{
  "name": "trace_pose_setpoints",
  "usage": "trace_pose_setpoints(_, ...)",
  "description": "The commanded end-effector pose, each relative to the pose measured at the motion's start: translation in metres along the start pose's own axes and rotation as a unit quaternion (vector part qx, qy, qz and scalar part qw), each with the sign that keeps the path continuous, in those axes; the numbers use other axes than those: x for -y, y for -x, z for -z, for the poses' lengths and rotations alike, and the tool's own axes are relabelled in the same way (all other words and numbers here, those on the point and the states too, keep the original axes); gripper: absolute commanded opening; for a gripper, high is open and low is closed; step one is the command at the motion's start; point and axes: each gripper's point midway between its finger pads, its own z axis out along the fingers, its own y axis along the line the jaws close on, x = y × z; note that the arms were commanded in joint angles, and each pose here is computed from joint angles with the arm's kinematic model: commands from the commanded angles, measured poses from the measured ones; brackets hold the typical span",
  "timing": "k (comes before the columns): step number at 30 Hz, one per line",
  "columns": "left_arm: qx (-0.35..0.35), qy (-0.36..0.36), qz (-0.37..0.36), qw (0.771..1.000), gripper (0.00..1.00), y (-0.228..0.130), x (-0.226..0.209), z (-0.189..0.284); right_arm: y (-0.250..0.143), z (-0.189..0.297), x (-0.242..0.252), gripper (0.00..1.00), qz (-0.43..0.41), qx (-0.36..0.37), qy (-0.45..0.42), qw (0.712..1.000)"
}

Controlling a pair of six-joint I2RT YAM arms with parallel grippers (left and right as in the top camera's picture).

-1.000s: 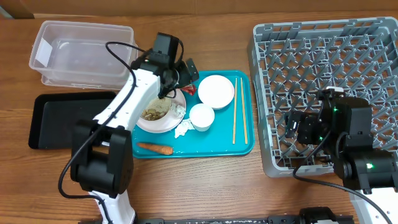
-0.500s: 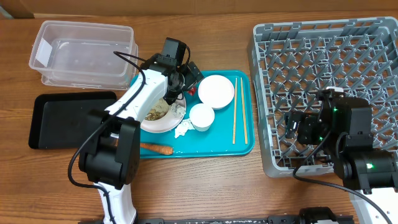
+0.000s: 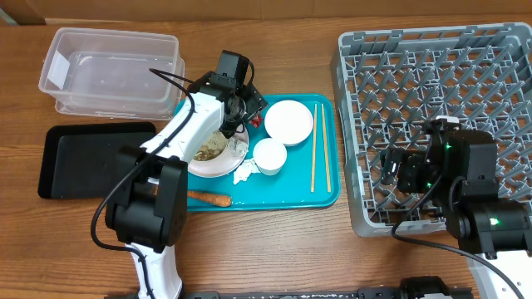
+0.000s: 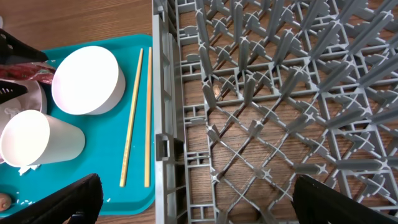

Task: Sort waste into correct bins and load items into the dishwasher
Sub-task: 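Reach the left gripper to the red wrapper and grasp it, then carry the red wrapper with the left gripper into the clear bin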

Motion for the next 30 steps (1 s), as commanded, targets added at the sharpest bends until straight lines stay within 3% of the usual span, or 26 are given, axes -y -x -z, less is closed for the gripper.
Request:
trace_pose_setpoints(1, 0.016, 0.019, 0.002, 1.0, 0.75, 0.003, -0.005, -0.004, 0.009, 0.007, -0.005, 1.0, 0.003, 0.015, 0.007, 1.0)
trace_pose_setpoints(20, 0.035, 0.057, 0.019, 0.998, 0.66, 0.006, -0.024, -0.006, 0.009, 0.007, -0.005, 1.0, 0.003, 0.015, 0.007, 1.0)
trace_pose_setpoints(22, 0.037, 0.058, 0.019, 0.997, 0.6, 0.006, -0.024, -0.006, 0.009, 0.007, -0.005, 1.0, 0.003, 0.015, 0.007, 1.0)
trace_pose_setpoints(23, 0.037, 0.057, 0.018, 0.998, 0.5, 0.007, -0.023, -0.006, 0.009, 0.007, -0.005, 1.0, 0.003, 0.015, 0.007, 1.0)
trace_pose_setpoints(25, 0.037, 0.057, 0.018, 0.998, 0.42, 0.007, -0.023, -0.006, 0.009, 0.007, -0.005, 1.0, 0.003, 0.015, 0.007, 1.0)
trace_pose_setpoints(30, 0.038, 0.057, 0.018, 0.997, 0.31, 0.007, -0.023, -0.006, 0.009, 0.007, -0.005, 1.0, 0.003, 0.015, 0.007, 1.0)
